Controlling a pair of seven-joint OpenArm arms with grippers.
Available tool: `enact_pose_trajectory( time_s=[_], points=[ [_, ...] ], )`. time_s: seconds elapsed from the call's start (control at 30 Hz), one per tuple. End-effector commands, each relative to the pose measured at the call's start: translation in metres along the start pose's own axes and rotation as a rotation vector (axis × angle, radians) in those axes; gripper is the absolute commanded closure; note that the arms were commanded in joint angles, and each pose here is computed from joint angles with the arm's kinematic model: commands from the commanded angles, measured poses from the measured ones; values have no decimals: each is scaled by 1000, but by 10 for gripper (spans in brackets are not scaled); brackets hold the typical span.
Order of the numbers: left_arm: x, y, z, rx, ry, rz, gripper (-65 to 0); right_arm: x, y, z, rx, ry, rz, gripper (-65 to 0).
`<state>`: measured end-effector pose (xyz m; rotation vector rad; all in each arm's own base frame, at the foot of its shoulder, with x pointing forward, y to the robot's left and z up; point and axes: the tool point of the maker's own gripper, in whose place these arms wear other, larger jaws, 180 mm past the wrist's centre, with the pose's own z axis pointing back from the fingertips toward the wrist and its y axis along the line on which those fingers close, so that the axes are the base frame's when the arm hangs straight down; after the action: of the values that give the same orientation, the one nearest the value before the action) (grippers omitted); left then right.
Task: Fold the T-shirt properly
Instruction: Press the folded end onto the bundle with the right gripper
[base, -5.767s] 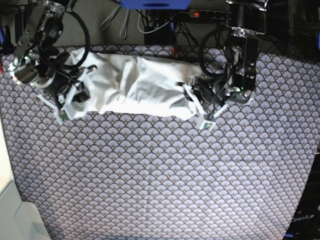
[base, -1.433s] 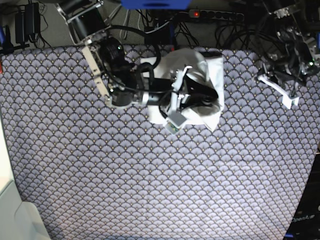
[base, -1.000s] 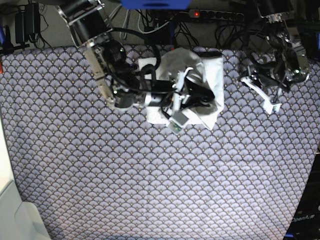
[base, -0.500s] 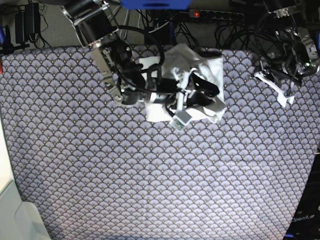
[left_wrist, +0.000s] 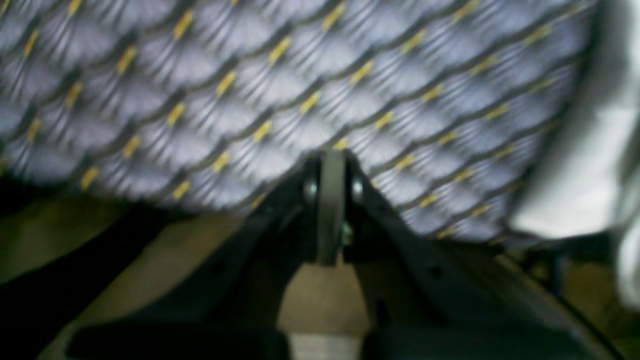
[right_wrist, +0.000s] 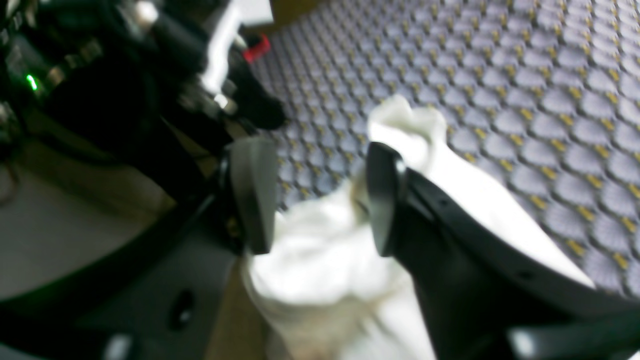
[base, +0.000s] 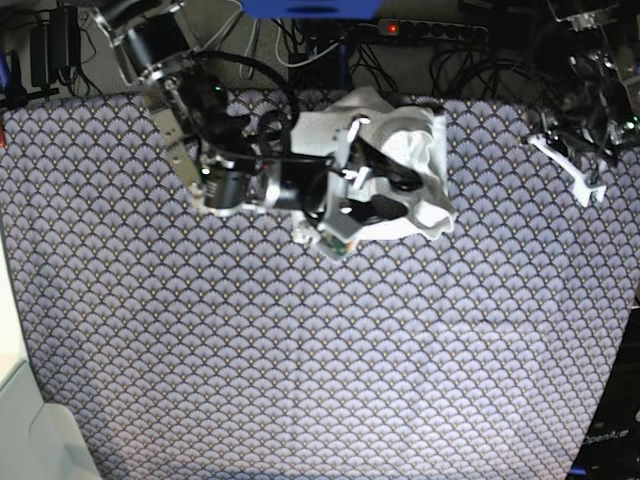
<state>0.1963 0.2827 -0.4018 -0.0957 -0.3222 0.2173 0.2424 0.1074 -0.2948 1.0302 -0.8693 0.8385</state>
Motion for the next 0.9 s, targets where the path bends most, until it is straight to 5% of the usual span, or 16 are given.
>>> enact_pose_trajectory(
  time_s=[0.0,0.23,0.57,0.87],
  points=[
    [12,7,8,13,-38,-19,-4,9,5,3,19,-40,11,-219],
    [25,51,31,109,-93,21,-4,-22,4,19,-5,25,-21,-85],
    [29,59,37,128,-102,17,-4,-16,4,42,-21,56,73,-81],
    [25,49,34,100,-99,28,-4,-47,-10,14,-22,57,-104,-81]
  ],
)
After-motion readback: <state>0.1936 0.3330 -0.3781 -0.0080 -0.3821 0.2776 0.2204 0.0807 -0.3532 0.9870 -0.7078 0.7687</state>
